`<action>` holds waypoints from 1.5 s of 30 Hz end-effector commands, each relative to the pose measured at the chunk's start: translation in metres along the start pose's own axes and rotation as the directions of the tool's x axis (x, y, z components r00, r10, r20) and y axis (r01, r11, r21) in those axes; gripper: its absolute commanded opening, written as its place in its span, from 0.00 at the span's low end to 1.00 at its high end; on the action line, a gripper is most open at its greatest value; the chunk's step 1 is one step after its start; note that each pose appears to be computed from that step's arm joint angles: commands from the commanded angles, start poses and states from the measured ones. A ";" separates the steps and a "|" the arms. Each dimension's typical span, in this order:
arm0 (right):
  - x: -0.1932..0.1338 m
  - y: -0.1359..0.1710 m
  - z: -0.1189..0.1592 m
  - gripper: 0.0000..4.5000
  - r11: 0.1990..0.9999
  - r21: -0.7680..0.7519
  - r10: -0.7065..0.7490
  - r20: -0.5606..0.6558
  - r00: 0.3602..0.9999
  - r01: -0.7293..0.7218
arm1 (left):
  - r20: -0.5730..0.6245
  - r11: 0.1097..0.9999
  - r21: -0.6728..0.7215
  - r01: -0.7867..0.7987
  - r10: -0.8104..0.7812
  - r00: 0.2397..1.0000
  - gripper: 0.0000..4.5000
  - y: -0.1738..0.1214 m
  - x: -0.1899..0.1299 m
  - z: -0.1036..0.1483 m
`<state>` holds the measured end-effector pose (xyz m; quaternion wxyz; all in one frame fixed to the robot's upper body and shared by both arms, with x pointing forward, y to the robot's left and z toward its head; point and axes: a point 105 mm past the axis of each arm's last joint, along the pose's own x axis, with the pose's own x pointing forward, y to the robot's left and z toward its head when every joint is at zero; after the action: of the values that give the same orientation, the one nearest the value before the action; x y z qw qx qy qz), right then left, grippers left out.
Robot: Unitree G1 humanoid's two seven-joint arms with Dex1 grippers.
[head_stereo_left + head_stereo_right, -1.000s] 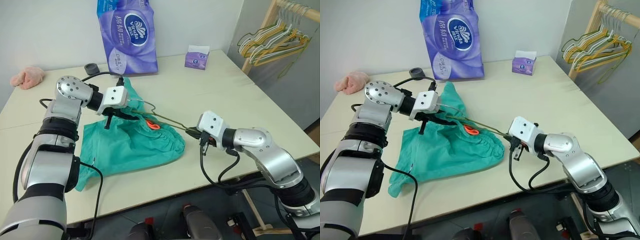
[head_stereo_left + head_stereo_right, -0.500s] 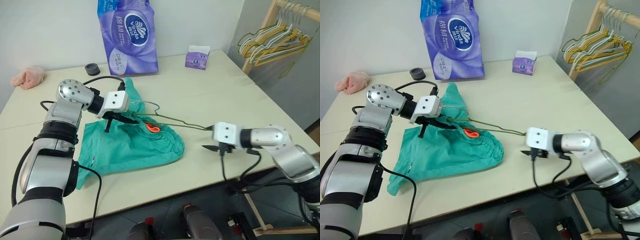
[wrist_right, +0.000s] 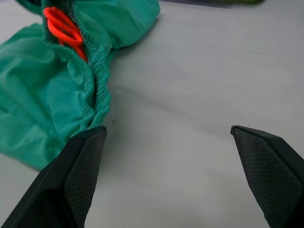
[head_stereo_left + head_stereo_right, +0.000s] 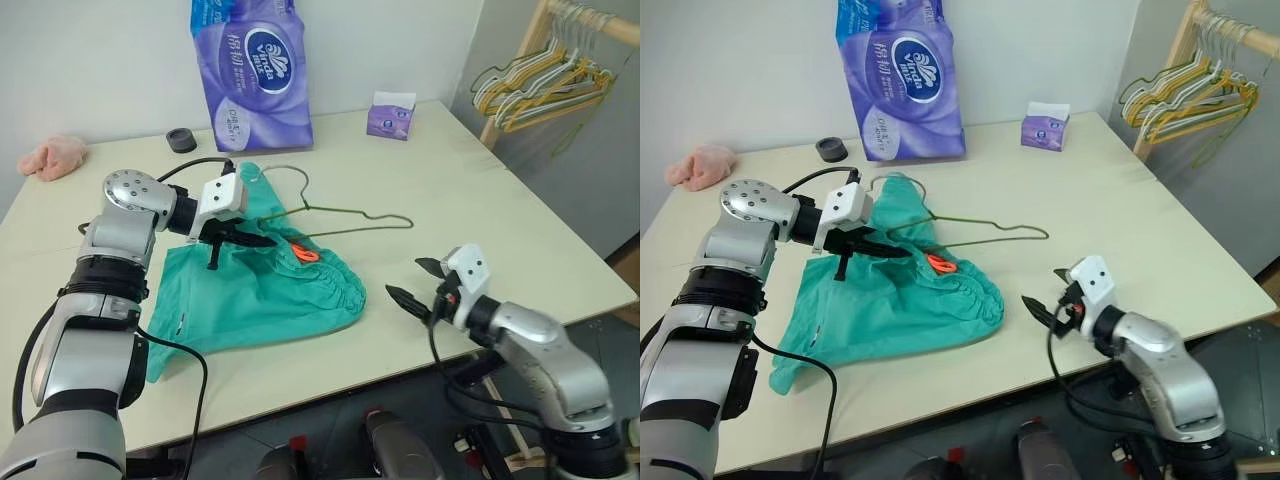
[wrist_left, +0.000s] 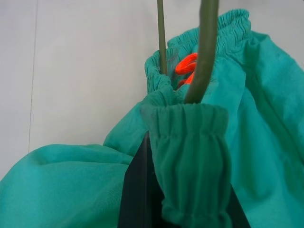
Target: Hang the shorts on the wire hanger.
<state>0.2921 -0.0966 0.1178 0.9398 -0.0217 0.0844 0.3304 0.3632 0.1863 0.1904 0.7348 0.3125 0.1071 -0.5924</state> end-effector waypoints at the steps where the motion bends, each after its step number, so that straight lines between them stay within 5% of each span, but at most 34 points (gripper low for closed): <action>1: 0.008 0.015 0.004 0.99 0.999 0.040 -0.006 0.021 1.000 0.005 | 0.040 0.999 0.025 -0.035 0.034 0.999 0.00 0.002 -0.006 0.013; 13: 0.021 0.043 -0.016 0.99 0.986 0.146 0.085 -0.048 0.995 -0.077 | 0.051 0.998 0.018 -0.052 0.051 0.997 0.00 0.001 -0.005 0.015; 16: 0.026 0.049 -0.018 0.87 0.981 0.168 0.110 -0.058 0.992 -0.099 | 0.055 0.998 0.019 -0.065 0.064 0.996 0.00 0.002 -0.005 0.016; 28: 0.036 0.006 -0.011 0.00 0.994 0.110 -0.022 -0.059 0.998 0.028 | 0.104 0.990 -0.006 -0.143 0.143 0.984 0.00 0.005 -0.010 0.019; 36: 0.004 -0.063 0.034 0.00 0.996 -0.046 0.079 -0.058 0.995 -0.082 | 0.134 0.995 -0.100 -0.008 0.022 0.991 0.00 -0.028 -0.024 0.026; 45: -0.024 -0.070 0.043 0.00 0.970 -0.056 0.227 -0.138 0.964 -0.237 | -0.023 0.994 -0.108 0.005 -0.007 1.000 0.00 -0.036 -0.047 0.007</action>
<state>0.3152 -0.1304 0.1571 0.8601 -0.0570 0.1282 0.4905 0.3141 0.1906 0.1987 0.7301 0.2540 0.1296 -0.6210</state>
